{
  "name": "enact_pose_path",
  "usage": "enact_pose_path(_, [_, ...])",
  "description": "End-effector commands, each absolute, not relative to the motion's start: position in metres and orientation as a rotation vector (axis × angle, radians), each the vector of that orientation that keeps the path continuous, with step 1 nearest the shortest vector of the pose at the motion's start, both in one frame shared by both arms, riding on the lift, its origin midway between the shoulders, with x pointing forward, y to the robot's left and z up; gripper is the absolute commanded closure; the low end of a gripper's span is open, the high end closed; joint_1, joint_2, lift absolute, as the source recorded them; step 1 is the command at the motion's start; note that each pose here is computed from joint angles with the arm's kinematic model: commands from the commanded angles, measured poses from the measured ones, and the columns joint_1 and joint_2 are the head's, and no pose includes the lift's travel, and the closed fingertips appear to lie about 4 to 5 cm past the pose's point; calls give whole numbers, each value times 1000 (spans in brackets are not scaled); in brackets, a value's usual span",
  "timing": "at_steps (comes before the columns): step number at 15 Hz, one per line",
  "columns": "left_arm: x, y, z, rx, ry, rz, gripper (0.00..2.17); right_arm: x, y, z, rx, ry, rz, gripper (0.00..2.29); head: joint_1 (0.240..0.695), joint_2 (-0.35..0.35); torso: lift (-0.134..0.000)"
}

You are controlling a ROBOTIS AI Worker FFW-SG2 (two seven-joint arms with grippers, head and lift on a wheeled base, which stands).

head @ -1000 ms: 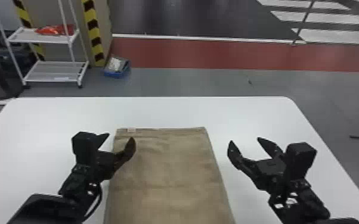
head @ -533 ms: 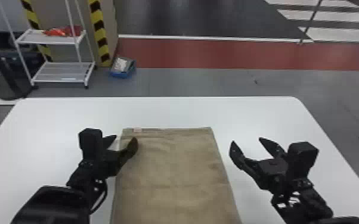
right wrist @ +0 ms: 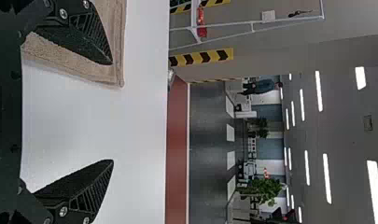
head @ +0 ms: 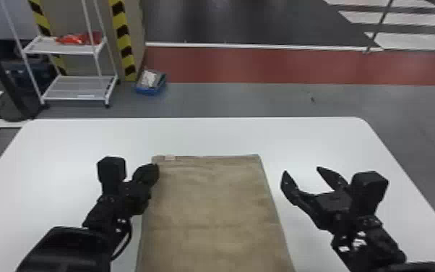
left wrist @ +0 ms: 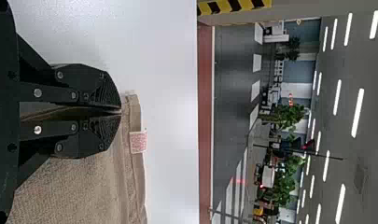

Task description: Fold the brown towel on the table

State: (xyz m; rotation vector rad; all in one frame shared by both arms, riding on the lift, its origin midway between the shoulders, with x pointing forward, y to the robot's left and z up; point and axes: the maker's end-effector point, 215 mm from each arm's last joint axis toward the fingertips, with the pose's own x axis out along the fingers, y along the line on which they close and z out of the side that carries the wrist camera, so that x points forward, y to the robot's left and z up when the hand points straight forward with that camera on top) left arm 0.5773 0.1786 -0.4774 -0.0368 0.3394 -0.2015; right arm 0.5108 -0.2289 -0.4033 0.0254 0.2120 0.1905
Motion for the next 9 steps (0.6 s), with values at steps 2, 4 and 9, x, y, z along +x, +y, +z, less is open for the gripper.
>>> enact_pose_path(2, [575,178,-456,-31,265,-201,1720,512,-229,-397,31,191,191,147,695,-51,-110])
enact_pose_path(4, [568,177,-437,-28,224,-194,1720,514,-229,-394,32,185,191,151,695,-50,-110])
enact_pose_path(9, [528,145,-386,21,227,-258,1720,526,-312,-373,27,140,-47,154,695,-85,-110])
